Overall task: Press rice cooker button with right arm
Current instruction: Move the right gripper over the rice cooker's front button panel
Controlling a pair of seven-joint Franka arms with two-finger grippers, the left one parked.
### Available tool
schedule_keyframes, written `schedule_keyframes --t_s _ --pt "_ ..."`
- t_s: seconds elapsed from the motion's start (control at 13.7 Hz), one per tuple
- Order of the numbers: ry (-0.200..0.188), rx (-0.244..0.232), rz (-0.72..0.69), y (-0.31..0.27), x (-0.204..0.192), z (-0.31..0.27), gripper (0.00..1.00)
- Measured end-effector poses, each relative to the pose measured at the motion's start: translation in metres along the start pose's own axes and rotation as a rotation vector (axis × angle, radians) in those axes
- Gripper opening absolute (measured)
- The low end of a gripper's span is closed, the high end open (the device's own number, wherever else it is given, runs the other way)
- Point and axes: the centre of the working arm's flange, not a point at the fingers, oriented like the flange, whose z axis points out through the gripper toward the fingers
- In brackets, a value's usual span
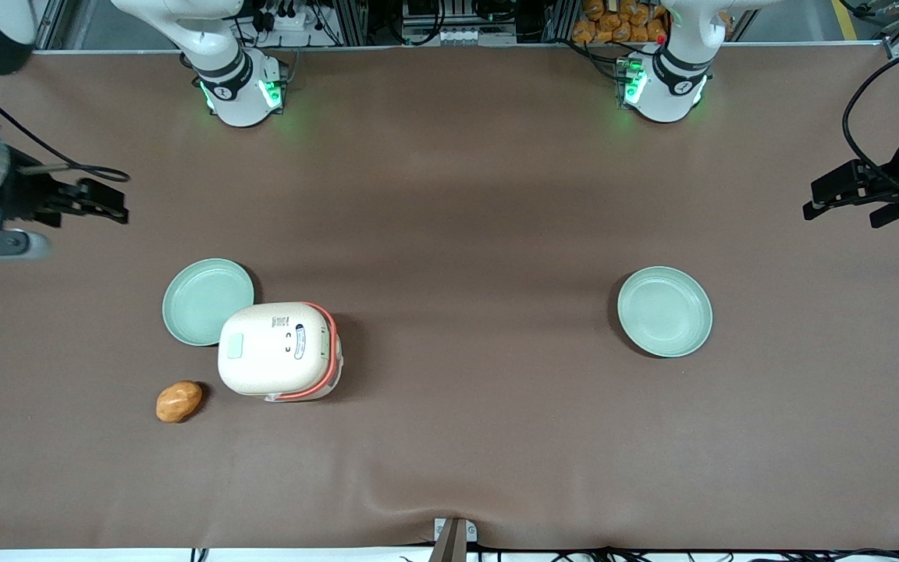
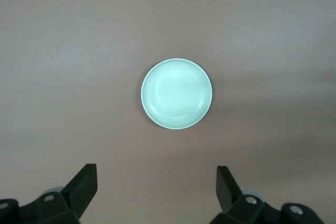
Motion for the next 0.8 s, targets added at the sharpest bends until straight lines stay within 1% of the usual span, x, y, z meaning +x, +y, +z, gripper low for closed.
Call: schedule_keyframes --t_s 0.07,0.22,0.29,0.36,0.44,0.51,0.58,0.66,0.73,0.8 --pt "0.003 0.000 -0.012 -0.009 0.008 0.009 1.00" --pt "0.027 0.004 -0.024 -0.018 0.027 0.027 1.00" --pt "0.033 0.008 -0.027 -0.020 0.037 0.038 0.91" --pt "0.027 0.014 -0.030 -0.023 0.045 0.050 0.81" --pt "0.015 0.027 -0.036 -0.027 0.052 0.062 0.71" --pt "0.007 0.051 -0.043 -0.035 0.059 0.074 0.58" --pt "0.009 0.082 -0.048 -0.043 0.067 0.084 0.48" --pt "0.013 0.112 -0.048 -0.049 0.074 0.094 0.36" --pt "0.021 0.131 -0.046 -0.054 0.081 0.103 0.26" --pt "0.033 0.140 -0.045 -0.056 0.089 0.113 0.14"
